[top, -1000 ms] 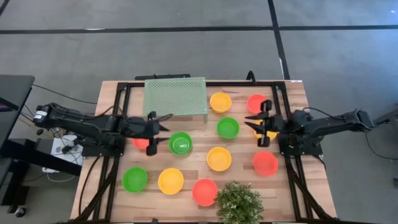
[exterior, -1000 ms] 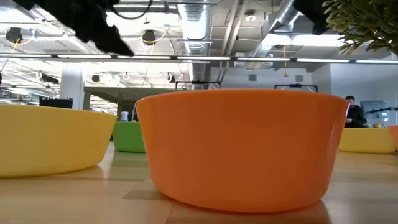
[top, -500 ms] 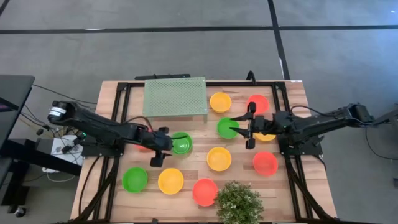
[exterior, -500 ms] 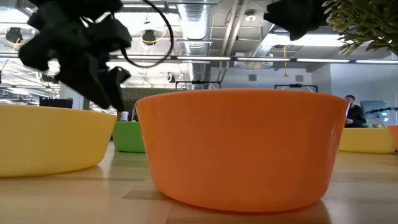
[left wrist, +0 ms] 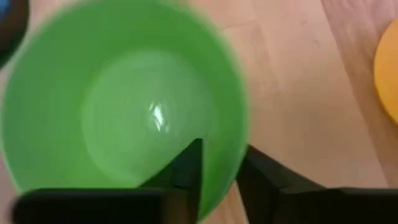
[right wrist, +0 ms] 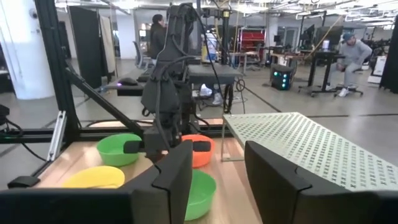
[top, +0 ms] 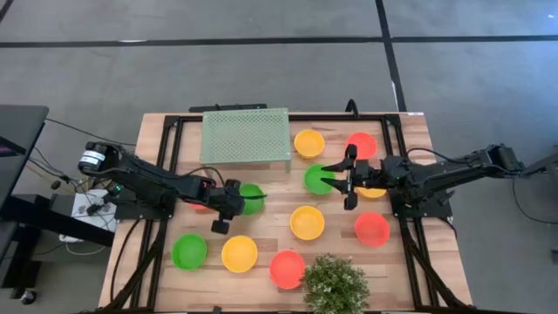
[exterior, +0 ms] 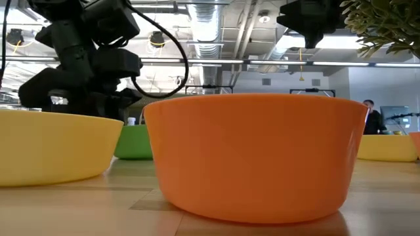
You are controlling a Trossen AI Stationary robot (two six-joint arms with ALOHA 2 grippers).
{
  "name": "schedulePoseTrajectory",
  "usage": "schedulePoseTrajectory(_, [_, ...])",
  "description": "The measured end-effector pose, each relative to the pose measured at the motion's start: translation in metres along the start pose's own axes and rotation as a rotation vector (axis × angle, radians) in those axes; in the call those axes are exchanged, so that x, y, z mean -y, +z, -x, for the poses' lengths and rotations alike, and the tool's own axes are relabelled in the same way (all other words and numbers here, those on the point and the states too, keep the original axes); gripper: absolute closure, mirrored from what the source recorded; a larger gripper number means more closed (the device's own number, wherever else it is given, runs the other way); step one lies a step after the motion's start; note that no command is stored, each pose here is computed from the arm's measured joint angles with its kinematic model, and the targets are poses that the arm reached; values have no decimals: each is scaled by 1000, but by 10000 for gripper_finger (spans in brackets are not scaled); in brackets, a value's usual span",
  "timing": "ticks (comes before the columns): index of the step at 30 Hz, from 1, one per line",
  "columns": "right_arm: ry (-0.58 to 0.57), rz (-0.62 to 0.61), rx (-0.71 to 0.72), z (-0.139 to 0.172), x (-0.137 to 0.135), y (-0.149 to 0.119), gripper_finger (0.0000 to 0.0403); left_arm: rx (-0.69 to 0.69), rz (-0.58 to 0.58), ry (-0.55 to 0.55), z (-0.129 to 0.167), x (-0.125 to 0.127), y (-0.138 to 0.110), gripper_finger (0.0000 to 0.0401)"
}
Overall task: Pick & Place Mini bowls
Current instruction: Put the green bowl on the shelf
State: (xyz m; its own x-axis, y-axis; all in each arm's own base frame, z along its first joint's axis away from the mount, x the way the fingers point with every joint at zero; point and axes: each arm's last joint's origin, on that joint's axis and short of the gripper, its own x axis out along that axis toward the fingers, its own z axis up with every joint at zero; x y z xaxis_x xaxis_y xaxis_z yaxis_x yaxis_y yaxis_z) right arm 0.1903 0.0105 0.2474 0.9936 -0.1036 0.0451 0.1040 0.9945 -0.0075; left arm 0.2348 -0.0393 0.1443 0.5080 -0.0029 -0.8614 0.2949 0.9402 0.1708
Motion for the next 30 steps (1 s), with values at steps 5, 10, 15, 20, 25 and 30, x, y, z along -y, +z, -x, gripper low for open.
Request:
schedulePoseTrajectory(5, [2, -2, -1, 0, 0, 0, 269, 60, -7, 30, 14, -1, 6, 389])
schedulePoseTrajectory(10, [2, -2, -1, 0, 0, 0, 270, 161, -41, 8, 46, 8, 31, 392])
schedulePoseTrajectory(15, [3, -1, -1, 0, 0, 0, 269, 229, 4, 8, 90, 16, 59, 391])
schedulePoseTrajectory(20, [3, 0, -1, 0, 0, 0, 271, 185, 53, 23, 118, 14, 71, 391])
schedulePoseTrajectory(25, [3, 0, 2, 0, 0, 0, 269, 54, 78, 157, 130, -3, 66, 391])
schedulePoseTrajectory(30, [0, 1, 2, 0, 0, 0, 270, -16, 89, 227, 130, -27, 60, 391])
